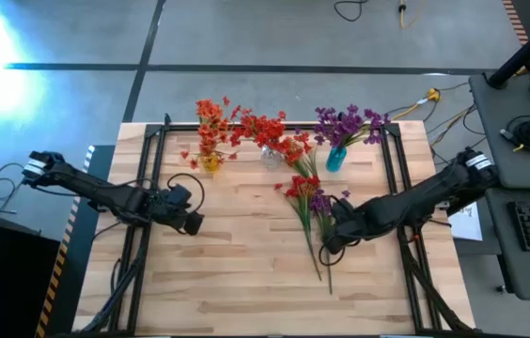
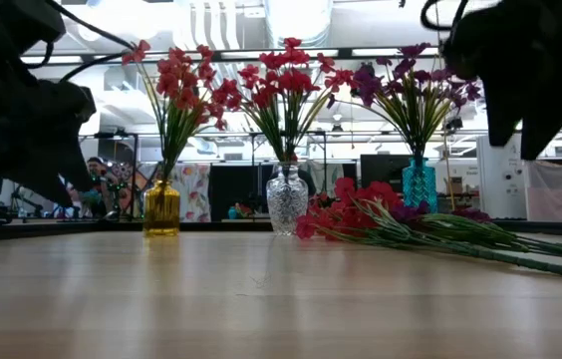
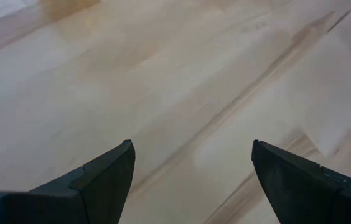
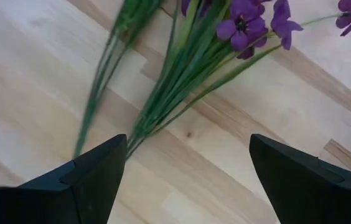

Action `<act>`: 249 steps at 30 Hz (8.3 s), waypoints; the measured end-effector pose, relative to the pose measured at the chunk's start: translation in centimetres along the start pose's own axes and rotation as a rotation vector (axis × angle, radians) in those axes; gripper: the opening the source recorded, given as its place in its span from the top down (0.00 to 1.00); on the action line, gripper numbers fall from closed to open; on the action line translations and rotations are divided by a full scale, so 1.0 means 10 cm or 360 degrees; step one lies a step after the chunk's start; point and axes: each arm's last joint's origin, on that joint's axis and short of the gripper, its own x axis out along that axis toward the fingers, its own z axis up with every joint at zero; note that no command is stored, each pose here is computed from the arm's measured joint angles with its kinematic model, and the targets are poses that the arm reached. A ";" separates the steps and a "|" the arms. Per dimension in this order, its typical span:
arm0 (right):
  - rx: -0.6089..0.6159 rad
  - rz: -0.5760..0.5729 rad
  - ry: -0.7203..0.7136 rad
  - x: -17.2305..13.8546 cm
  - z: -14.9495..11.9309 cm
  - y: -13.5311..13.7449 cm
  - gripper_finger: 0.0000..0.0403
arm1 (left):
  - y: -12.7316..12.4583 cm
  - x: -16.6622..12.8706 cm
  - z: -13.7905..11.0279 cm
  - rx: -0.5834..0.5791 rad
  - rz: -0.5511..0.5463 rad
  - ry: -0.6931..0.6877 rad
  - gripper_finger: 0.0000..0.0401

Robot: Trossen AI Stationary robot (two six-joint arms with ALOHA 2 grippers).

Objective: Sort flowers into vase by color
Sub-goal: Put the purple flowers into the blue vase

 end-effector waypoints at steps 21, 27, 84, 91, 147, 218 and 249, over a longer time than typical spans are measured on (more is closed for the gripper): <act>0.0029 -0.0191 0.0042 0.67 0.05 0.26 0.19 | -0.02 0.16 -0.10 0.0078 0.0131 0.0241 0.23; 0.0031 -0.0213 0.0046 0.75 0.05 0.27 0.25 | -0.03 0.22 -0.13 0.0085 0.0197 0.0268 0.23; -0.0484 0.0629 -0.1375 -0.64 0.21 -0.16 0.93 | -0.03 0.37 -0.20 0.0097 0.0355 0.0299 0.23; -0.0444 0.0558 -0.1934 -0.66 0.21 -0.34 0.93 | -0.04 0.37 -0.20 0.0097 0.0356 0.0282 0.23; 0.0312 -0.0533 -0.2293 -0.64 0.93 -1.07 0.93 | -0.03 0.38 -0.18 0.0113 0.0393 0.0191 0.23; -0.0196 -0.0176 -0.2247 -1.32 0.42 -0.55 0.93 | -1.78 -0.51 0.17 0.0957 -0.0129 -0.0433 0.23; -0.0222 -0.0382 -0.2024 -1.11 0.29 -0.74 0.93 | -2.75 0.21 0.38 0.1216 0.0424 -0.0877 0.30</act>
